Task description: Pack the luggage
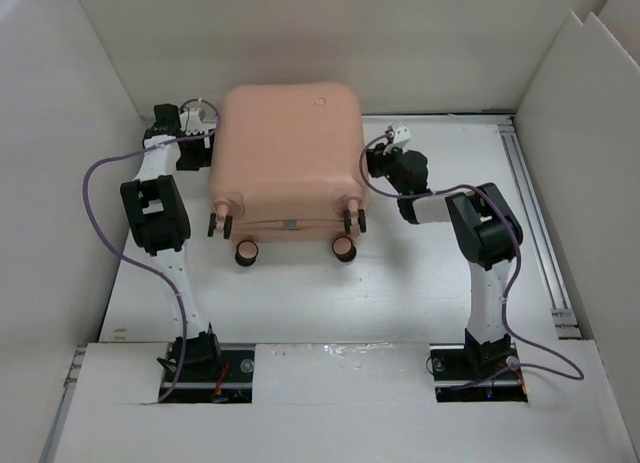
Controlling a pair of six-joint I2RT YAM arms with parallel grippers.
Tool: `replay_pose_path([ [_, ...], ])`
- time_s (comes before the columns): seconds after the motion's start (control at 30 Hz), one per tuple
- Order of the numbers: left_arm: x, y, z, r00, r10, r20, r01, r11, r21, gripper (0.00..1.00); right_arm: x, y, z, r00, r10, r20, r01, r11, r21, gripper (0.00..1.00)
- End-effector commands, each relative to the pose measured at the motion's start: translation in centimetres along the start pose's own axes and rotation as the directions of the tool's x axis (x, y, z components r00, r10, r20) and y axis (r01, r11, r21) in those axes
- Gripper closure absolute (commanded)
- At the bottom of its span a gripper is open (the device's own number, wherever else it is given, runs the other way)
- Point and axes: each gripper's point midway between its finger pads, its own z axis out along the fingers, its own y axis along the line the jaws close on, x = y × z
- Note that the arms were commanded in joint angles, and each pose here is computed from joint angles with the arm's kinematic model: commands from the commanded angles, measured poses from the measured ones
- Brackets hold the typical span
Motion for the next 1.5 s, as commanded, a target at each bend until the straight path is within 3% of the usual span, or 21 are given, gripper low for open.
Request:
replay_pose_path([
  [0.0, -8.4, -8.1, -4.6, 0.933, 0.236, 0.270, -0.291, 0.939, 0.183, 0.25, -4.2, 16.6, -4.0, 0.995, 0.043, 0.085, 0.000, 0.889, -0.457, 1.00],
  [0.03, -8.5, -8.1, -4.4, 0.933, 0.237, 0.272, -0.292, 0.939, 0.183, 0.25, -4.3, 17.4, -4.8, 0.996, 0.044, 0.084, 0.002, 0.879, -0.476, 1.00],
  [0.17, -8.8, -13.2, -4.3, 0.849, 0.407, 0.337, -0.499, 0.829, 0.253, 0.24, -3.4, 20.3, -8.6, 0.997, -0.039, 0.060, 0.065, 0.843, -0.534, 1.00],
  [0.23, -8.6, -15.7, -4.2, 0.784, 0.498, 0.372, -0.604, 0.750, 0.269, 0.24, -1.7, 22.3, -10.5, 0.994, -0.107, -0.003, 0.086, 0.815, -0.573, 1.00],
  [0.27, -8.1, -16.8, -4.0, 0.763, 0.529, 0.370, -0.635, 0.721, 0.278, 0.24, -2.5, 22.9, -11.5, 0.986, -0.162, 0.027, 0.148, 0.800, -0.581, 1.00],
  [0.37, -5.6, -22.1, -3.5, 0.676, 0.629, 0.383, -0.737, 0.579, 0.350, 0.25, -1.5, 25.0, -14.0, 0.976, -0.218, -0.003, 0.169, 0.762, -0.625, 1.00],
  [0.53, -1.3, -30.1, -3.1, 0.618, 0.669, 0.412, -0.770, 0.410, 0.489, 0.26, -0.4, 25.8, -18.3, 0.969, -0.244, -0.045, 0.161, 0.756, -0.634, 1.00],
  [0.6, -1.8, -32.6, -4.2, 0.581, 0.673, 0.456, -0.799, 0.367, 0.476, 0.26, 0.4, 25.6, -19.4, 0.965, -0.254, -0.067, 0.159, 0.767, -0.621, 1.00],
  [0.7, -5.1, -34.7, -8.1, 0.565, 0.640, 0.521, -0.825, 0.415, 0.385, 0.18, 0.3, 25.5, -19.8, 0.966, -0.248, -0.072, 0.156, 0.784, -0.601, 1.00],
  [0.73, -7.2, -35.5, -12.0, 0.540, 0.614, 0.576, -0.840, 0.433, 0.327, 0.17, 0.6, 25.5, -19.9, 0.965, -0.251, -0.082, 0.153, 0.784, -0.602, 1.00],
  [0.8, -9.0, -35.0, -15.2, 0.550, 0.595, 0.585, -0.821, 0.515, 0.247, 0.16, 0.6, 25.6, -19.6, 0.964, -0.252, -0.083, 0.153, 0.784, -0.602, 1.00],
  [0.87, -9.4, -34.1, -21.5, 0.511, 0.615, 0.600, -0.828, 0.540, 0.152, 0.14, 0.7, 25.2, -19.1, 0.962, -0.259, -0.082, 0.161, 0.787, -0.595, 1.00],
  [0.93, -7.9, -31.8, -24.1, 0.527, 0.643, 0.556, -0.817, 0.563, 0.124, 0.12, 0.8, 25.3, -18.8, 0.962, -0.260, -0.083, 0.161, 0.787, -0.596, 1.00],
  [0.97, -7.4, -30.8, -28.2, 0.507, 0.648, 0.569, -0.816, 0.574, 0.074, 0.12, 1.3, 25.3, -18.8, 0.960, -0.263, -0.095, 0.157, 0.787, -0.596, 1.00],
  [1.07, -3.4, -23.9, -29.5, 0.676, 0.626, 0.390, -0.691, 0.722, 0.038, 0.22, 1.5, 25.1, -18.5, 0.958, -0.272, -0.089, 0.170, 0.790, -0.589, 1.00],
  [1.1, -2.5, -20.2, -32.1, 0.722, 0.591, 0.360, -0.619, 0.784, -0.047, 0.34, 1.5, 24.7, -18.4, 0.958, -0.272, -0.090, 0.171, 0.796, -0.581, 1.00],
  [1.13, -0.4, -17.6, -31.2, 0.781, 0.555, 0.288, -0.563, 0.824, -0.063, 0.43, 1.6, 24.9, -18.3, 0.959, -0.270, -0.087, 0.169, 0.791, -0.588, 1.00],
  [1.23, 2.5, -10.5, -34.2, 0.856, 0.458, 0.241, -0.405, 0.883, -0.239, 0.58, 1.3, 25.2, -18.2, 0.965, -0.251, -0.074, 0.159, 0.788, -0.594, 1.00],
  [1.3, 5.9, -7.0, -33.0, 0.905, 0.399, 0.151, -0.346, 0.894, -0.285, 0.71, 1.6, 25.6, -18.3, 0.967, -0.243, -0.079, 0.145, 0.777, -0.612, 1.00],
  [1.4, 10.9, -3.4, -30.8, 0.954, 0.298, 0.023, -0.277, 0.910, -0.309, 0.75, 1.0, 25.8, -18.1, 0.970, -0.237, -0.062, 0.151, 0.777, -0.611, 1.00],
  [1.47, 11.8, -1.8, -29.6, 0.967, 0.253, 0.030, -0.230, 0.918, -0.324, 0.75, 1.1, 25.8, -17.9, 0.970, -0.236, -0.059, 0.152, 0.777, -0.611, 1.00],
])
